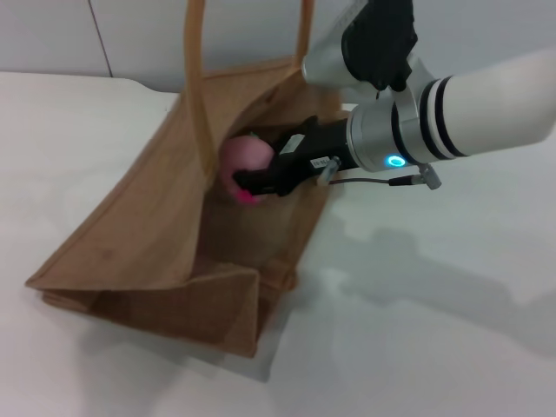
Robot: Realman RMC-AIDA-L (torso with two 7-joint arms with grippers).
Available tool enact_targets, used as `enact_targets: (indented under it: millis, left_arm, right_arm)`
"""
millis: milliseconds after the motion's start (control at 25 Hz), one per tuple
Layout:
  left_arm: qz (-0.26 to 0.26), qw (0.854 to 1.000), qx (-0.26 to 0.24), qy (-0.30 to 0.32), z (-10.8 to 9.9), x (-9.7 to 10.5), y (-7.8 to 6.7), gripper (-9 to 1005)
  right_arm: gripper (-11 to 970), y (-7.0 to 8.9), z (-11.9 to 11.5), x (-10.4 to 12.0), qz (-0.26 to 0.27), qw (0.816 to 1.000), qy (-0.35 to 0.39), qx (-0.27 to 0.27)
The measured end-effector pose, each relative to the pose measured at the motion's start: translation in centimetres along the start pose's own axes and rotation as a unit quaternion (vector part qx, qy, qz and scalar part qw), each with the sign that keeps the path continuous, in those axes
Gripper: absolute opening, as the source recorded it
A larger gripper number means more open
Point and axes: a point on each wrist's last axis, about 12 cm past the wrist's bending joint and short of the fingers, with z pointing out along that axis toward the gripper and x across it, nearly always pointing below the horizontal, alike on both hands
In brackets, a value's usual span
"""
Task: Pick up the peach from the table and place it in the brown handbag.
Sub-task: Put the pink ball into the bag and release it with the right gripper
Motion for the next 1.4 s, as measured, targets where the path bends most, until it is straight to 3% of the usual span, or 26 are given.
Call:
enact_targets:
  millis: [200,400,960,1080,1400]
  left_arm:
    - [0.005,1.0,0.002,-0.003,0.1,-0.5,-0.2,101]
    - [0.008,1.0,0.003,-0.005,0.3,-0.7,-0.3,101]
    - [0.006,1.0,-0.001,-0.007,0.4,-0.7,-0.2,100]
    - [0.005,1.0,-0.001,-0.006,0.4,-0.6,-0.2,100]
    - [-0.01,1.0,-0.01,-0.001,0.1,0.4,0.3,100]
  right_arm:
    - [563,-0.7,0.5,1.2,-0.006,1.0,0.008,0.021]
    - [587,-0.2,1.0,1.8,-0.031,0.999,0.024,0.015]
    - [655,0.2,1.2,1.4,-0.023,1.0,0.003,0.006]
    - [883,0.2,1.2,1.4,-0.023,1.0,0.003,0.007]
    - [887,-0.1,0.8,1.7,-0.024,1.0,0.014,0.002]
